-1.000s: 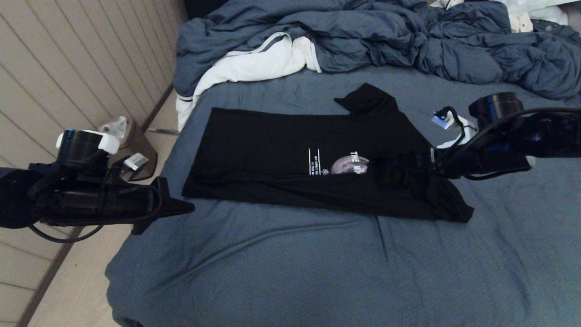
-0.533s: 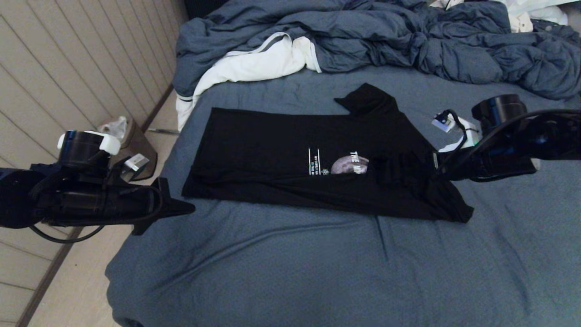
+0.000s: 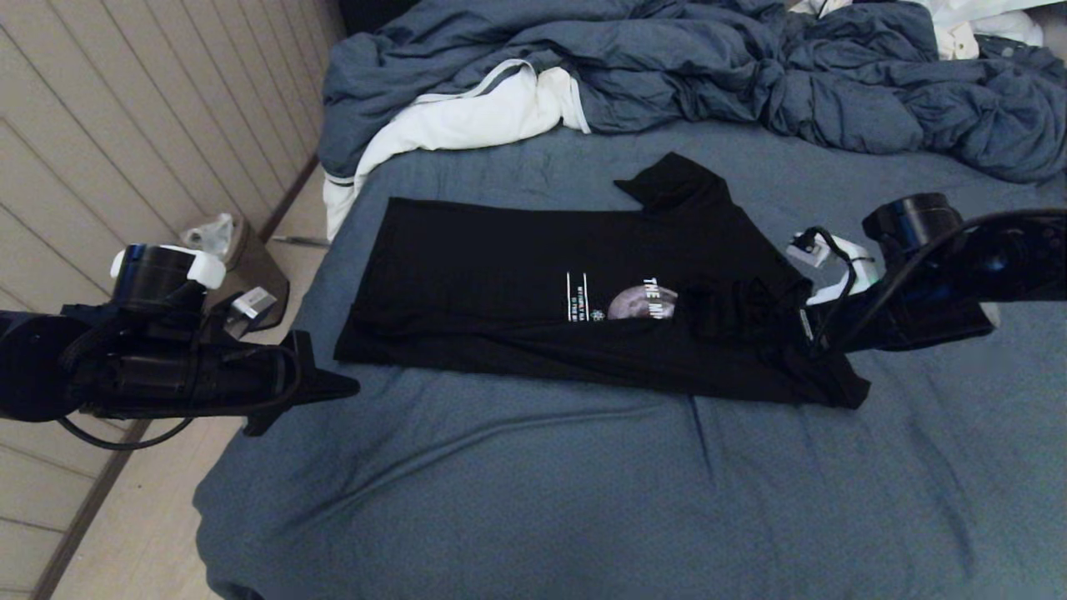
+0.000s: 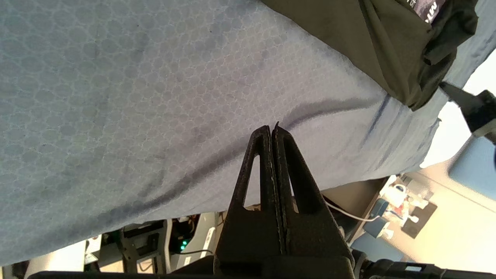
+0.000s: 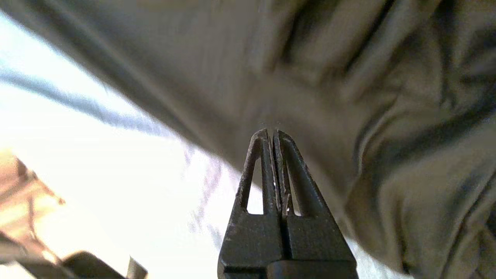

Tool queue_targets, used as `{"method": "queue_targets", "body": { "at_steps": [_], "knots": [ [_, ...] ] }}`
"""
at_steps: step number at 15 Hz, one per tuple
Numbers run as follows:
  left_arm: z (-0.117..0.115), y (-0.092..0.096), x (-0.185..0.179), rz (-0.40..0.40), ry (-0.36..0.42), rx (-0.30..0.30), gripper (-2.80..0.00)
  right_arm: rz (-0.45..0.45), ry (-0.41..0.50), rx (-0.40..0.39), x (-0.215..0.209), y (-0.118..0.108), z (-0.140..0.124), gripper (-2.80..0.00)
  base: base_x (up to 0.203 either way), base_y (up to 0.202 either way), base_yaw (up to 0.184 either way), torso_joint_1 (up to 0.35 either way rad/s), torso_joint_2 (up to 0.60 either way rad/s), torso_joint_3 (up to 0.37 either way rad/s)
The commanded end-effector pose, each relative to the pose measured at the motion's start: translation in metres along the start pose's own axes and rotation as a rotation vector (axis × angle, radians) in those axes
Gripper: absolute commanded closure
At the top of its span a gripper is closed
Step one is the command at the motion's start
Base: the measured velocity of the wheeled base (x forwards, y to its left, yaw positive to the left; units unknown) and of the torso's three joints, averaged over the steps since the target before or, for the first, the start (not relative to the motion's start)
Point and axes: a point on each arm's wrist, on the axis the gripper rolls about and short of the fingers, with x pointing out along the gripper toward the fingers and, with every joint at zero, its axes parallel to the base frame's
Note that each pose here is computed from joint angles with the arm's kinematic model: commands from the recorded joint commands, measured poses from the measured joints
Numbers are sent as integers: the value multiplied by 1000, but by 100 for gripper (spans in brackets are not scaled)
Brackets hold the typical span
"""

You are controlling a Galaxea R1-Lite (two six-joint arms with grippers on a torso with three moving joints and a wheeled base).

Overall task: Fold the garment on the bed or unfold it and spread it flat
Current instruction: Fold the black T-shirt

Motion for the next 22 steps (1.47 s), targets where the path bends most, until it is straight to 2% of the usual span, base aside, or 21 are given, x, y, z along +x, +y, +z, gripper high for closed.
{"method": "queue_targets", "body": {
  "at_steps": [1,4,8,12,16,19,22],
  "knots": [
    [0,0,1,-3,6,-5,0,-1,22,0,5,-2,-3,0,0,0,0,0,0,0],
    [-1,1,3,-2,12,-6,0,-63,78,-5,19,-8,-9,0,0,0,0,0,0,0],
    [-2,-1,4,-5,17,-8,0,-59,118,-2,46,-15,-11,0,0,0,0,0,0,0],
    [-3,-2,4,-7,20,-12,0,-62,63,-17,51,-15,9,0,0,0,0,0,0,0],
    [-2,-2,5,-7,19,-14,0,-78,-17,6,56,-17,37,0,0,0,0,0,0,0],
    [-2,-2,4,-8,17,-13,0,-151,-26,36,80,-27,48,0,0,0,0,0,0,0],
    [-2,-2,5,-8,18,-12,0,-206,-93,105,85,-26,65,0,0,0,0,0,0,0]
  ]
}}
